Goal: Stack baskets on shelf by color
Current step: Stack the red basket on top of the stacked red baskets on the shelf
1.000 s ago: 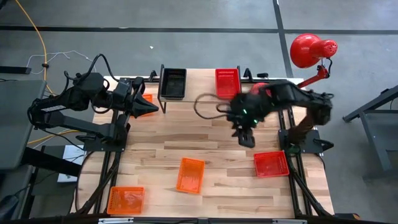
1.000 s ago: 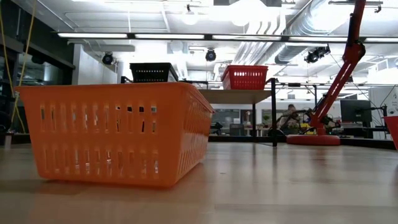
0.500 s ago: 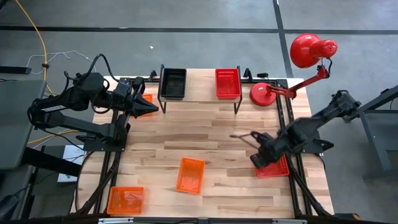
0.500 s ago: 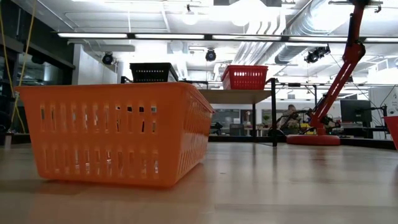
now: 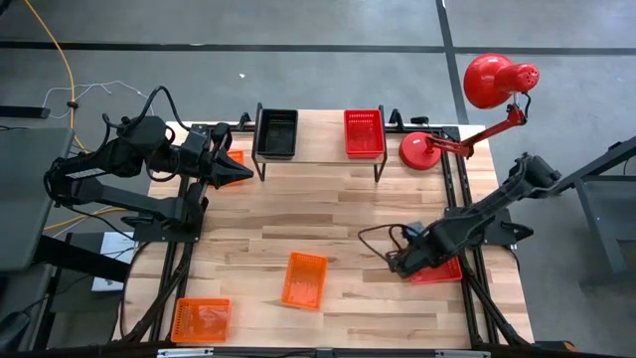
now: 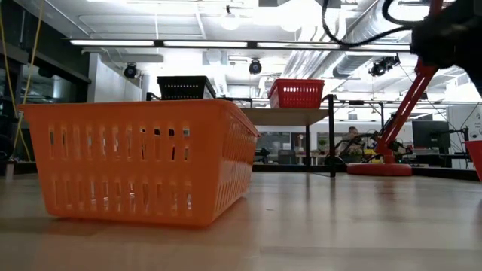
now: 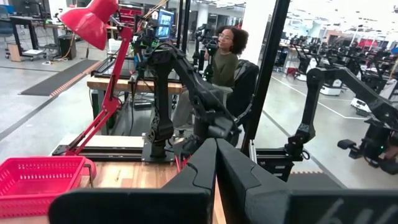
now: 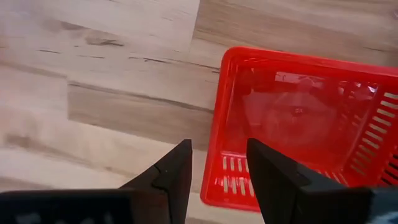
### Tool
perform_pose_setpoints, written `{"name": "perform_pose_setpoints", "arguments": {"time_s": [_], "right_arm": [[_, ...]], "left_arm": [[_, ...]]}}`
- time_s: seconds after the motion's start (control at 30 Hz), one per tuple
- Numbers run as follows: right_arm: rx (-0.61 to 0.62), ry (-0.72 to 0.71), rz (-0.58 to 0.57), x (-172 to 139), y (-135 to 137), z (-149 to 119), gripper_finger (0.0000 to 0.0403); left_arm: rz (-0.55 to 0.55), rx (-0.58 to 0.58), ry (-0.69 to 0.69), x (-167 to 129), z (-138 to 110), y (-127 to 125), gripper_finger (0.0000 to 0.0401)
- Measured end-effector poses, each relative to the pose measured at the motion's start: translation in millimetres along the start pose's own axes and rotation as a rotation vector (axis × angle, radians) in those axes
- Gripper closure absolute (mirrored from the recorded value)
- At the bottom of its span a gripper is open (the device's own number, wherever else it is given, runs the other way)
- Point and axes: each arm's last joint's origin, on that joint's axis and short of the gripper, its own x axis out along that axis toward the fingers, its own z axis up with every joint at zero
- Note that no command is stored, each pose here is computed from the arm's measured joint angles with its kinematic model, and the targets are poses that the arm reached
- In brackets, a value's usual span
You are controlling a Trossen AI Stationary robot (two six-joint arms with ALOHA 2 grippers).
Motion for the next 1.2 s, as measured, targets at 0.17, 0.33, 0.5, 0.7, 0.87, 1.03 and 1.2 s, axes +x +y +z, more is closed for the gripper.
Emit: {"name": "perform_pose_setpoints", "arguments": {"time_s": [0.17, 0.33, 0.5, 0.7, 0.87, 1.03, 1.2], "right_arm": [[-0.002, -0.006, -0.024, 8.4, 4.2, -1.5, 0.0263], [-0.002, -0.013, -0.018, 7.5, 3.9, -1.1, 0.0263], [-0.002, -0.013, -0.019, 7.5, 3.8, -1.1, 0.0263], [0.0, -0.007, -0.002, 7.5, 5.4, -1.7, 0.0263], [0.005, -0.001, -0.006, 7.5, 5.2, -1.8, 0.0263], [0.113, -0.053, 0.003, 7.4, 4.8, 0.3, 0.0263], [0.122, -0.052, 0.001, 7.4, 4.6, 0.4, 0.0263]], "left_arm": [[0.0, 0.0, 0.0, 0.0, 0.0, 0.0, 0.0401], [0.0, 0.001, 0.0, 0.0, 0.0, 0.0, 0.0401], [0.0, 0.0, 0.0, 0.0, 0.0, 0.0, 0.0401], [0.0, -0.011, 0.0, 0.0, 0.0, 0.0, 0.0401], [0.001, -0.044, 0.0, 0.0, 0.0, 0.0, 0.0401], [0.01, -0.011, -0.001, 0.0, 0.0, 0.3, 0.0401], [0.017, -0.028, 0.01, 3.6, -1.3, 1.3, 0.0401]]}}
